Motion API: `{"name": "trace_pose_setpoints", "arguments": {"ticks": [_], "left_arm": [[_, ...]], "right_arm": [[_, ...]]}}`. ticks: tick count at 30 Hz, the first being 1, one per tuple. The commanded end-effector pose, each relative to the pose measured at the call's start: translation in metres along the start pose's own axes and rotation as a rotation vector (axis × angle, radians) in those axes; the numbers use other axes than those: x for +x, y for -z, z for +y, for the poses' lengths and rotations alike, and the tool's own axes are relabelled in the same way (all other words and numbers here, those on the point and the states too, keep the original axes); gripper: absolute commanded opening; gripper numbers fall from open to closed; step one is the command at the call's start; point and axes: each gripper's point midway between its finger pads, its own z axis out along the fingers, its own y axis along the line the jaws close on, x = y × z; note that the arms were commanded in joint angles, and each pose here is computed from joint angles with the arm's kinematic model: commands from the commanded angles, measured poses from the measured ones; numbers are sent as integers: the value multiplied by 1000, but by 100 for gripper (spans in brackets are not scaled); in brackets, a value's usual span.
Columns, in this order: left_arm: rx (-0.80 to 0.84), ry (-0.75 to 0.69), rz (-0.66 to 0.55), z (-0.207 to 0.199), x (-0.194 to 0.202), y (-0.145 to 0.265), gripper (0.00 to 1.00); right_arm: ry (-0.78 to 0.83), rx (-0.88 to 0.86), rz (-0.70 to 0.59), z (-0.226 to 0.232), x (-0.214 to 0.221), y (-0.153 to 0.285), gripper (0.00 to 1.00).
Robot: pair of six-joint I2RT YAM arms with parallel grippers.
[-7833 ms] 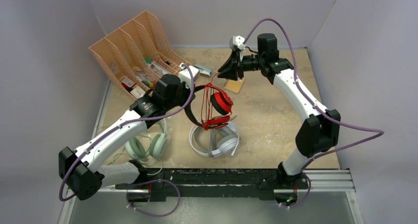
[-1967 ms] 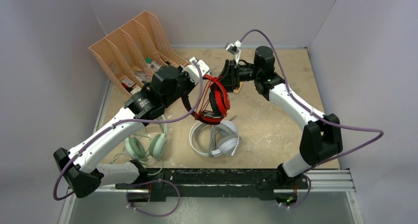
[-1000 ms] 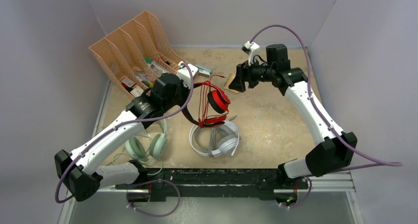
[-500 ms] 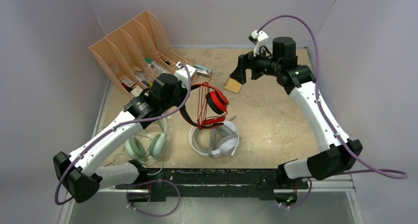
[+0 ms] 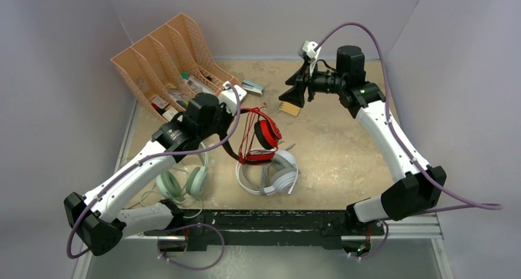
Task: Wrap the headphones
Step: Wrap the headphones cable around the headphones.
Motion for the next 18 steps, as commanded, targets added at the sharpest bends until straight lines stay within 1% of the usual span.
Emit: {"name": "trace_pose_setpoints", "arguments": {"ticks": [1,8,13,18], "left_arm": [[30,-17,-156,1,-48,14,0],[36,-32,-151,0,-49,14,0],[42,-27,-157,-1,-50,15,0],[40,-26,-160,0,-50,16,0]], "right_arm": [[202,-173,-103,21,-20,-6,65],[260,-279,-108,36,-9,-25,55],[267,-328,-82,44,1,-39,48],[269,-364,-71,50,11,-45,44]]}}
